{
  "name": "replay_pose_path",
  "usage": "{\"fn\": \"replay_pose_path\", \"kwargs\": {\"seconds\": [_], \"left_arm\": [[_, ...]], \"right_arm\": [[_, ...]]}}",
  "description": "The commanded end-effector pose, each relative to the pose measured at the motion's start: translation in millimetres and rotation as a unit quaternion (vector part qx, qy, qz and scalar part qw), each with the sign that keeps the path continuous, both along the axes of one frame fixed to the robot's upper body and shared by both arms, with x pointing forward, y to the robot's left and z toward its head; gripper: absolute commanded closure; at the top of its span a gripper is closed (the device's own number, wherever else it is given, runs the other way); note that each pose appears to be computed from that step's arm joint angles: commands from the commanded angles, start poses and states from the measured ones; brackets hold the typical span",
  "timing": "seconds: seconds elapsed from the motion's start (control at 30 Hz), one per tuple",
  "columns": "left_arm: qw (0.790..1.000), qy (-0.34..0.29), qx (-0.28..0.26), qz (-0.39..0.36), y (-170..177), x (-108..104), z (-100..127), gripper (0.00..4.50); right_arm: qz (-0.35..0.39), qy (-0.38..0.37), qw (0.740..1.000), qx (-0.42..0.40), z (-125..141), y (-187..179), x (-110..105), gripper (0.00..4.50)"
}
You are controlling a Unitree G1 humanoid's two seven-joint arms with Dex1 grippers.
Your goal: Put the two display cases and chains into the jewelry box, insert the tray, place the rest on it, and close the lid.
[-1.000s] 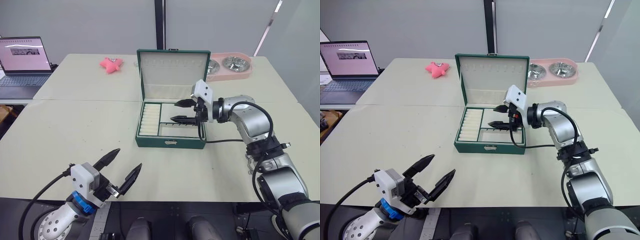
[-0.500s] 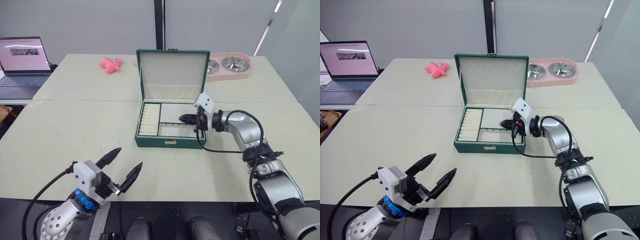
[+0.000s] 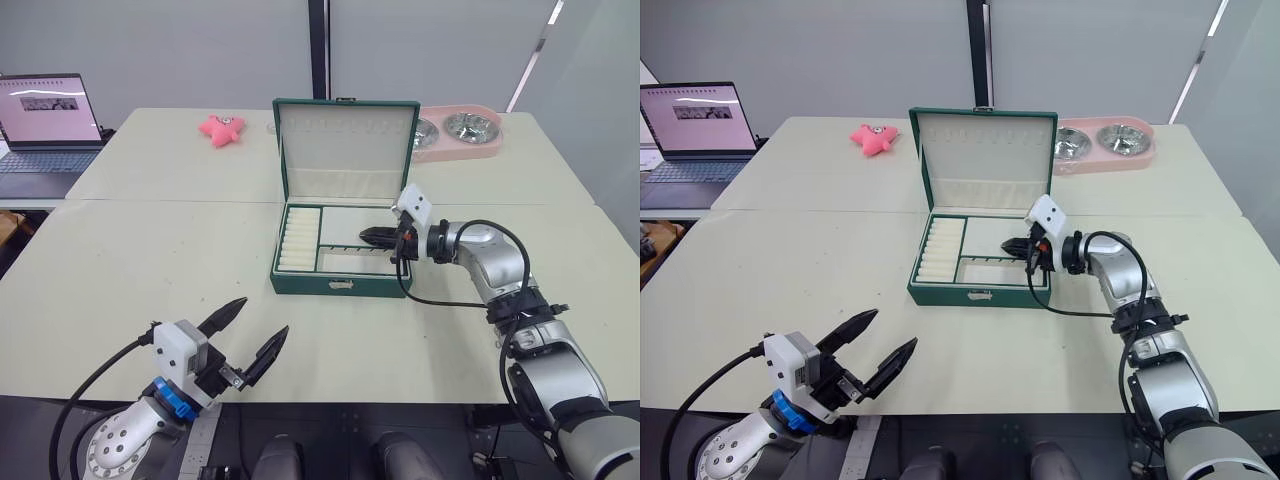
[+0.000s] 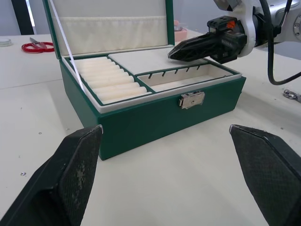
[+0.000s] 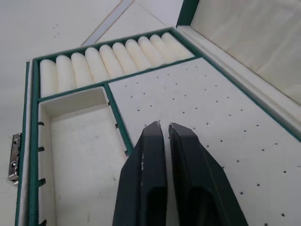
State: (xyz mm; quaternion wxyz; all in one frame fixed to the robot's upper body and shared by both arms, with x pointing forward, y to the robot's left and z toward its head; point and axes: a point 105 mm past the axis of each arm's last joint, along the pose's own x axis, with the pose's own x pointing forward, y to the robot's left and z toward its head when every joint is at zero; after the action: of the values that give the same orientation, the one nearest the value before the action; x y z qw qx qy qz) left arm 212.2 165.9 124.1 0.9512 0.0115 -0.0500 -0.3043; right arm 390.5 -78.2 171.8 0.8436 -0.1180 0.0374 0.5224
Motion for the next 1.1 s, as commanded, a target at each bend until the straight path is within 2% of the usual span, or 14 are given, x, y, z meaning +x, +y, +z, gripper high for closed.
{"fn": "replay_pose_path", "kwargs": {"seconds": [0.03, 0.3, 0.37, 0.4, 0.63, 0.9, 1.1], "left_arm": [[1.0, -0.015, 0.003, 0.011, 10.3, 3.4, 6.8, 0.0], [0.999, 0.009, 0.007, 0.031, 47.0, 17.6, -0.5, 0.0], [0.998, 0.006, 0.019, 0.054, 67.1, 24.1, 1.6, 0.0], [0.997, 0.004, 0.027, 0.065, 77.0, 26.9, 2.8, 0.0], [0.991, -0.005, 0.06, 0.118, 127.6, 39.8, 10.9, 0.0], [0.987, 0.004, 0.079, 0.142, 159.5, 47.3, 15.2, 0.0], [0.983, 0.002, 0.084, 0.163, 174.0, 52.7, 18.1, 0.0]], "right_arm": [[-0.008, -0.037, 0.998, 0.04, 25.6, -25.7, -6.6, 3.17], [-0.088, -0.044, 0.995, -0.002, 11.2, -107.7, -24.1, 1.0], [-0.118, -0.043, 0.992, -0.009, 6.8, -132.3, -29.7, 0.24], [-0.133, -0.041, 0.99, -0.008, 5.6, -143.6, -33.0, 0.03], [-0.211, -0.026, 0.977, -0.001, -5.9, -191.2, -59.9, 0.03], [-0.281, -0.017, 0.96, 0.004, -24.1, -217.5, -83.7, 0.03], [-0.336, -0.019, 0.941, 0.013, -33.8, -238.0, -92.4, 0.03]]}}
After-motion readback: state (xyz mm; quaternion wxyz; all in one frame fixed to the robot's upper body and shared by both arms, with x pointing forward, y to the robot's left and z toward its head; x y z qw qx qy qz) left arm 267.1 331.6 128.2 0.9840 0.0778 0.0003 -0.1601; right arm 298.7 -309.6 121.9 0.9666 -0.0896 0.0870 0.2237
